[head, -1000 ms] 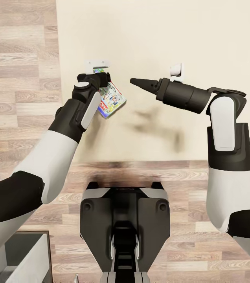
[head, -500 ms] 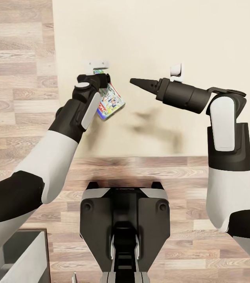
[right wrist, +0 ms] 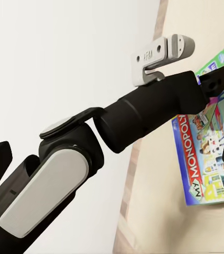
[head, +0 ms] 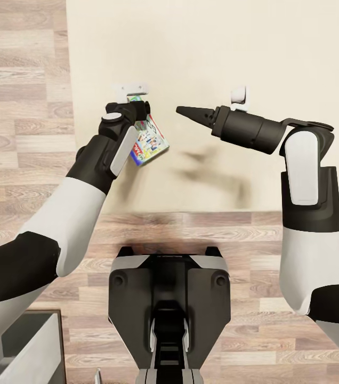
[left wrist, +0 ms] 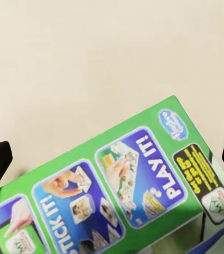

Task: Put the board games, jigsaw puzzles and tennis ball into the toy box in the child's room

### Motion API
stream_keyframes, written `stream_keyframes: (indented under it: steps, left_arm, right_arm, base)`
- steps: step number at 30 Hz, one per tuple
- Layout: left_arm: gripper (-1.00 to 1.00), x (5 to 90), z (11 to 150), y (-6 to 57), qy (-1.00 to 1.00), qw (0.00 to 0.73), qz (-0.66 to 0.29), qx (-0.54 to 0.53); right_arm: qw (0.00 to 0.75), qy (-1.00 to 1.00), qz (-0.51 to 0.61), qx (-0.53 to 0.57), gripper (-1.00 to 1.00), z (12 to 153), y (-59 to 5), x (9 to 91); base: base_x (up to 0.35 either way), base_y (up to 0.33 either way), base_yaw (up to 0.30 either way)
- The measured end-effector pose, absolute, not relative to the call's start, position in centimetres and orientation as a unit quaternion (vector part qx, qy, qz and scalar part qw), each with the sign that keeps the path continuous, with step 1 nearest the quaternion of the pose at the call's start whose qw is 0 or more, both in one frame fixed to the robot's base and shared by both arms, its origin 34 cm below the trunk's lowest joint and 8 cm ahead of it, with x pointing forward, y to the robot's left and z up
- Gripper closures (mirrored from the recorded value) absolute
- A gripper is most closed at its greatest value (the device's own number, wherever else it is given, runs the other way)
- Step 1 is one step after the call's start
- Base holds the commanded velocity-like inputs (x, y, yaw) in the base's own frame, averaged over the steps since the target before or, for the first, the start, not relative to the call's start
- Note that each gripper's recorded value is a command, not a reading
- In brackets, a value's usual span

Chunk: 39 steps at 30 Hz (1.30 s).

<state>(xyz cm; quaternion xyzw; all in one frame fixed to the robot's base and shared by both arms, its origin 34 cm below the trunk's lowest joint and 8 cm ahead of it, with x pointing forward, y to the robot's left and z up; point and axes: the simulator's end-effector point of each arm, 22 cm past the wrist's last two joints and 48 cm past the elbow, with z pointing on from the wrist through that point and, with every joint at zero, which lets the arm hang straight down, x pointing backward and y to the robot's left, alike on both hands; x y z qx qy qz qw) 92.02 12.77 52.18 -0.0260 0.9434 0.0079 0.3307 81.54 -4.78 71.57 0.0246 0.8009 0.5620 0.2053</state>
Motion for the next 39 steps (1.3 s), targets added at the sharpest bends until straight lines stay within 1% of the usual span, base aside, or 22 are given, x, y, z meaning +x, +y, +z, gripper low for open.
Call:
stream_keyframes:
  steps: [8, 14, 21, 28, 34, 39]
  left_arm:
    - [-1.0, 92.03, 52.18, 12.77, 0.943, 0.331, 0.007, -0.027]
    - [-1.0, 92.04, 52.17, 12.75, 0.943, 0.331, 0.007, -0.027]
    - [-1.0, 92.04, 52.23, 12.74, 0.943, 0.331, 0.007, -0.027]
    - [-1.0, 92.04, 52.24, 12.71, 0.943, 0.331, 0.007, -0.026]
    - [-1.0, 92.07, 52.28, 12.73, 0.943, 0.331, 0.007, -0.027]
    - [-1.0, 92.07, 52.25, 12.73, 0.943, 0.331, 0.007, -0.026]
  right_arm:
    - [0.205, 0.801, 0.562, 0.024, -1.0, 71.56, -4.74, 81.52]
    - [0.205, 0.801, 0.562, 0.024, -1.0, 71.55, -4.71, 81.51]
    - [0.204, 0.801, 0.562, 0.023, -1.0, 71.58, -4.68, 81.48]
    - [0.204, 0.801, 0.562, 0.023, -1.0, 71.58, -4.67, 81.47]
    - [0.204, 0.801, 0.563, 0.023, -1.0, 71.58, -4.63, 81.44]
    - [0.203, 0.801, 0.562, 0.023, -1.0, 71.53, -4.6, 81.43]
  base:
    - [-0.121, -0.028, 0.0]
    - [-0.233, -0.002, 0.0]
    - [-0.059, -0.006, 0.0]
    - [-0.062, -0.157, 0.0]
    - [-0.024, -0.057, 0.0]
    - [-0.132, -0.138, 0.0]
